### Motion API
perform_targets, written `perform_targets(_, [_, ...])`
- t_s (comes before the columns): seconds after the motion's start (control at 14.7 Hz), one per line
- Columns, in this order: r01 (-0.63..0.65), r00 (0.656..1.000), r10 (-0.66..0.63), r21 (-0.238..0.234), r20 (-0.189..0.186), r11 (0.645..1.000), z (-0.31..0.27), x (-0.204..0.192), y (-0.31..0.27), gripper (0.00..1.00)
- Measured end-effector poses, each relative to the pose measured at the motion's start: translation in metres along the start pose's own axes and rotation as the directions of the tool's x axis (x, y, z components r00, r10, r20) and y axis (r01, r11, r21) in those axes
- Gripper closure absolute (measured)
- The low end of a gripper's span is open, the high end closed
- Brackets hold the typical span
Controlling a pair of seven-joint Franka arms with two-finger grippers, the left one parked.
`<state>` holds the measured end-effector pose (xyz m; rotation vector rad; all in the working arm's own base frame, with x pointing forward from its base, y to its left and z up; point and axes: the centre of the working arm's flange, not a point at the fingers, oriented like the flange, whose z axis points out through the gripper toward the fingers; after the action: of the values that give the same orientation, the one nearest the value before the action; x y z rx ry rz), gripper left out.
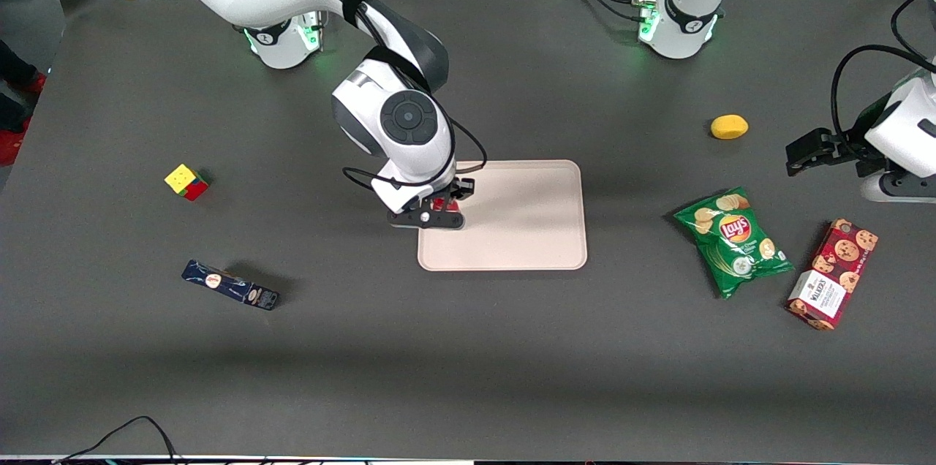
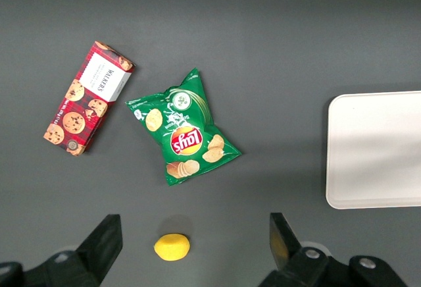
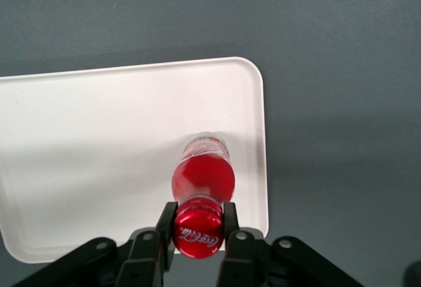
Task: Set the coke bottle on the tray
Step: 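Lower the bottle upright onto the tray with the right gripper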
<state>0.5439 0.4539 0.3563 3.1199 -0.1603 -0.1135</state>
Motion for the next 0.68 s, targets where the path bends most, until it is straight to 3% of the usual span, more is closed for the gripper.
perform_targets(0.68, [-0.017, 1.000, 0.017, -0.005, -0.011, 1.000, 0.024, -0.004, -0.003, 0.69])
